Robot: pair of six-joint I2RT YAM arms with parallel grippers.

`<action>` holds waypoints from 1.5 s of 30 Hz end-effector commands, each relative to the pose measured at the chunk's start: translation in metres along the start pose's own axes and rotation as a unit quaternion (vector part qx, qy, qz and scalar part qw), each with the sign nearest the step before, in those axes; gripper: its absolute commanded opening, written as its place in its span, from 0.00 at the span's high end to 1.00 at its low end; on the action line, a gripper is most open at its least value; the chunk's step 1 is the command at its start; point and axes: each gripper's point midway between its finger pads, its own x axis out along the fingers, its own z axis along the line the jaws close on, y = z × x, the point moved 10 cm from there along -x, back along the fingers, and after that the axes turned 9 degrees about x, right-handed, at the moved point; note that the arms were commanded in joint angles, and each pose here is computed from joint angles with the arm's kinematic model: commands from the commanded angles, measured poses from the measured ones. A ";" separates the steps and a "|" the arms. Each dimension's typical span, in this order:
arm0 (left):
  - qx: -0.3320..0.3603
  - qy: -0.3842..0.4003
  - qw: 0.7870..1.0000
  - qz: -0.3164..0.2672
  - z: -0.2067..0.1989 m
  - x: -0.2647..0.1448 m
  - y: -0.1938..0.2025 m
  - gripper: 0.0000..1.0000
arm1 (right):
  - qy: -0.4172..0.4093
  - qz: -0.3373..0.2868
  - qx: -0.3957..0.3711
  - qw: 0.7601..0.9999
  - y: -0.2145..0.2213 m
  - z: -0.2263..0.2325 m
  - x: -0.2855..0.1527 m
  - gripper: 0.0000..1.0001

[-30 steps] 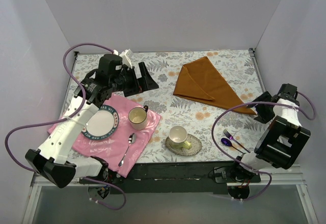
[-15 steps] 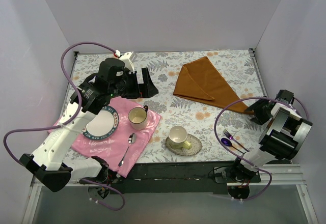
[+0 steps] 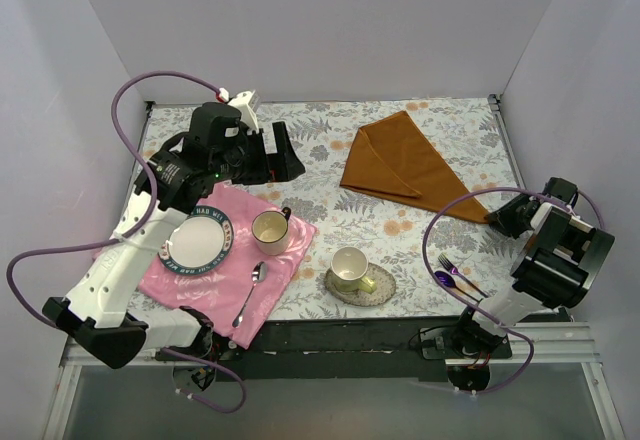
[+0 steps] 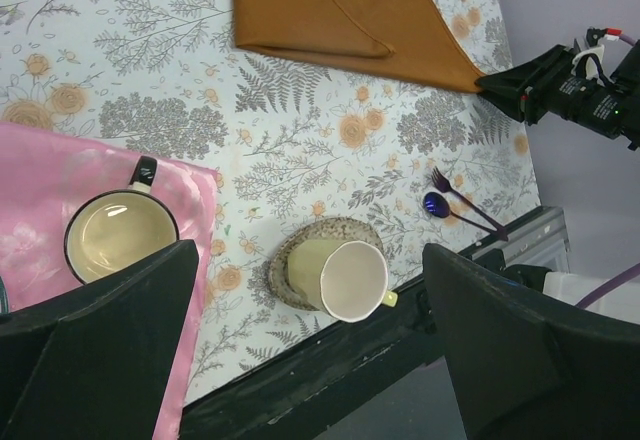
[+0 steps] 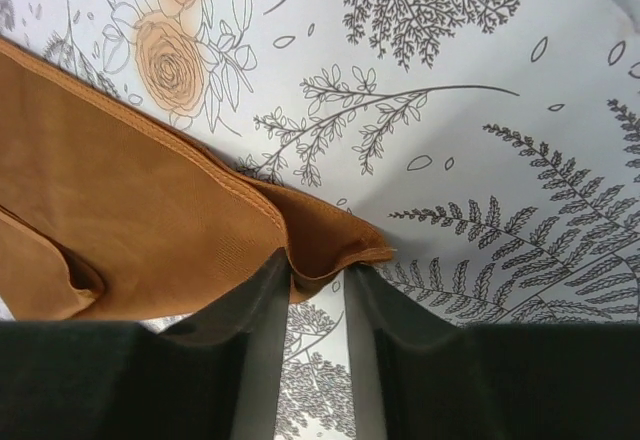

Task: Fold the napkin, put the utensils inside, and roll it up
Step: Fold the napkin

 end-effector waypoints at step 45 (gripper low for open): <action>-0.015 -0.003 1.000 -0.028 -0.005 -0.037 -0.024 0.05 | -0.182 0.161 -0.510 0.825 0.178 0.310 0.019 0.91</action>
